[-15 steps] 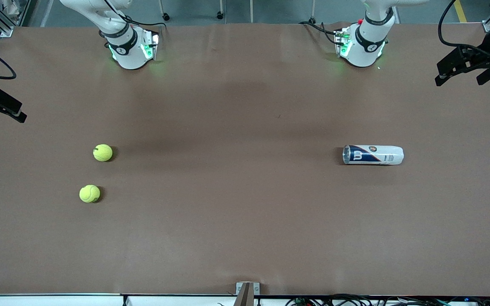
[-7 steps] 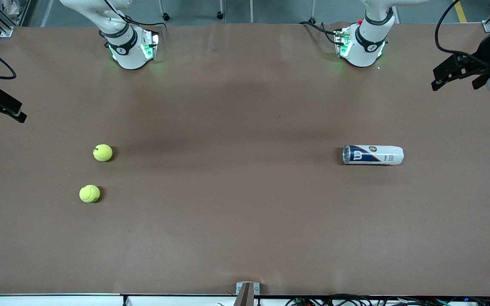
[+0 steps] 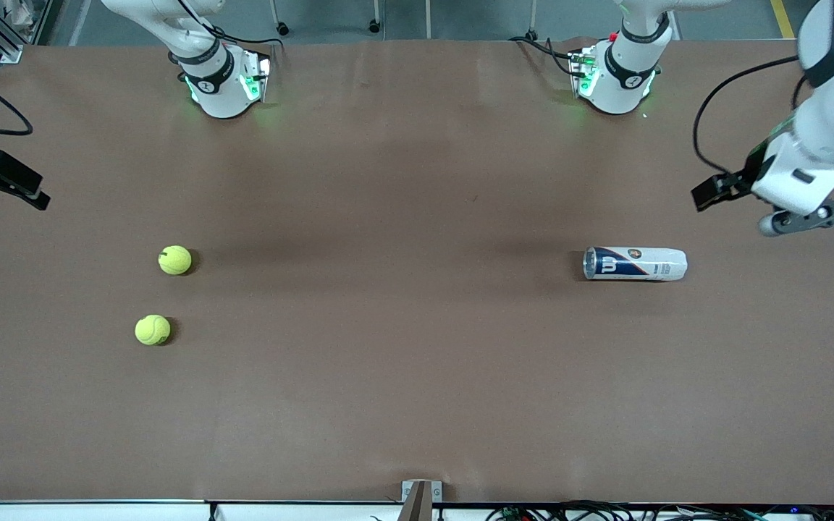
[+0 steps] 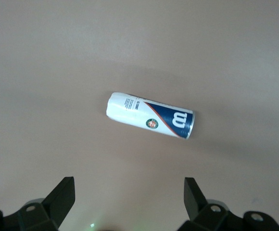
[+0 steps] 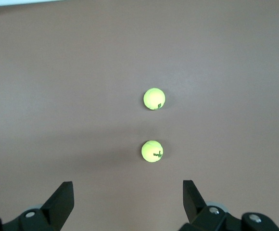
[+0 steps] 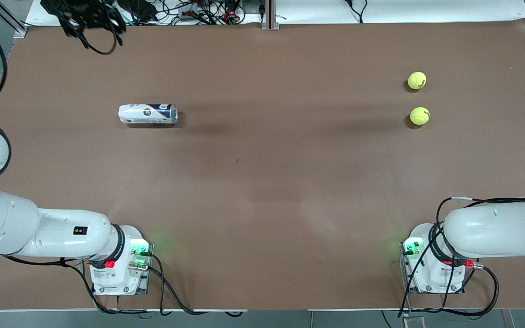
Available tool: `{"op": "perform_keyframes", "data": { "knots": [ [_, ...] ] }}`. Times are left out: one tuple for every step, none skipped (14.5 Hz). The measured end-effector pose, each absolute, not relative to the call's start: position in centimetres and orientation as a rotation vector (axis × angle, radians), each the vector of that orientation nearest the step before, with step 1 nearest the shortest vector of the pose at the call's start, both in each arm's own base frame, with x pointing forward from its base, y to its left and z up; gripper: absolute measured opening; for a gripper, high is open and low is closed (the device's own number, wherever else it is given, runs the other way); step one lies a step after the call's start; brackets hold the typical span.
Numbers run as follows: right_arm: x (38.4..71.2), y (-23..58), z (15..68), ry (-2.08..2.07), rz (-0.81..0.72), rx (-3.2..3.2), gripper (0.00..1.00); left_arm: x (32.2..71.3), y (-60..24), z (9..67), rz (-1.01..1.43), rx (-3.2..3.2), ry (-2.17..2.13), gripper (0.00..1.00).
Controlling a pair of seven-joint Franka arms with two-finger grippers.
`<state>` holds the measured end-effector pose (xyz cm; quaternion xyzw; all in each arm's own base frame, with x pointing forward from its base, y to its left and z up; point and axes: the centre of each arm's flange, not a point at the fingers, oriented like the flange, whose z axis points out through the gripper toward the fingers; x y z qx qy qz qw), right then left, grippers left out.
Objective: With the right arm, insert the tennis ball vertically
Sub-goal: 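Move the left gripper toward the white tennis can while the right gripper reaches the balls, then grasp the white can with the left gripper while the right gripper approaches a ball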
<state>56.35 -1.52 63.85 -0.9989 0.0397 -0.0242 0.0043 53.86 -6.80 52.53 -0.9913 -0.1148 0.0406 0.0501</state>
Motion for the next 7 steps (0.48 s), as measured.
{"op": "perform_keyframes", "data": {
  "knots": [
    [57.0, -1.2, 62.5, 0.114, -0.039, -3.131, 1.00, 53.4, -6.5, 50.9, 0.113, -3.008, -0.410, 1.00],
    [57.8, -0.7, 61.0, 0.102, 0.001, -3.132, 1.00, 52.8, -5.7, 49.4, 0.099, -3.000, -0.471, 1.00],
    [58.5, -0.4, 59.6, 0.092, 0.035, -3.133, 1.00, 52.0, -4.4, 48.1, 0.083, -2.990, -0.538, 1.00],
    [59.1, -0.2, 58.4, 0.087, 0.061, -3.134, 1.00, 51.2, -3.0, 46.8, 0.070, -2.978, -0.610, 1.00],
    [59.5, -0.1, 57.5, 0.085, 0.083, -3.134, 1.00, 50.4, -1.6, 45.6, 0.057, -2.963, -0.688, 1.00],
    [59.9, -0.1, 56.6, 0.085, 0.109, -3.133, 1.00, 49.8, -0.5, 44.7, 0.045, -2.942, -0.783, 1.00],
    [60.3, -0.1, 55.6, 0.085, 0.136, -3.133, 1.00, 49.5, 0.1, 43.8, 0.037, -2.910, -0.897, 1.00]
  ]
}}
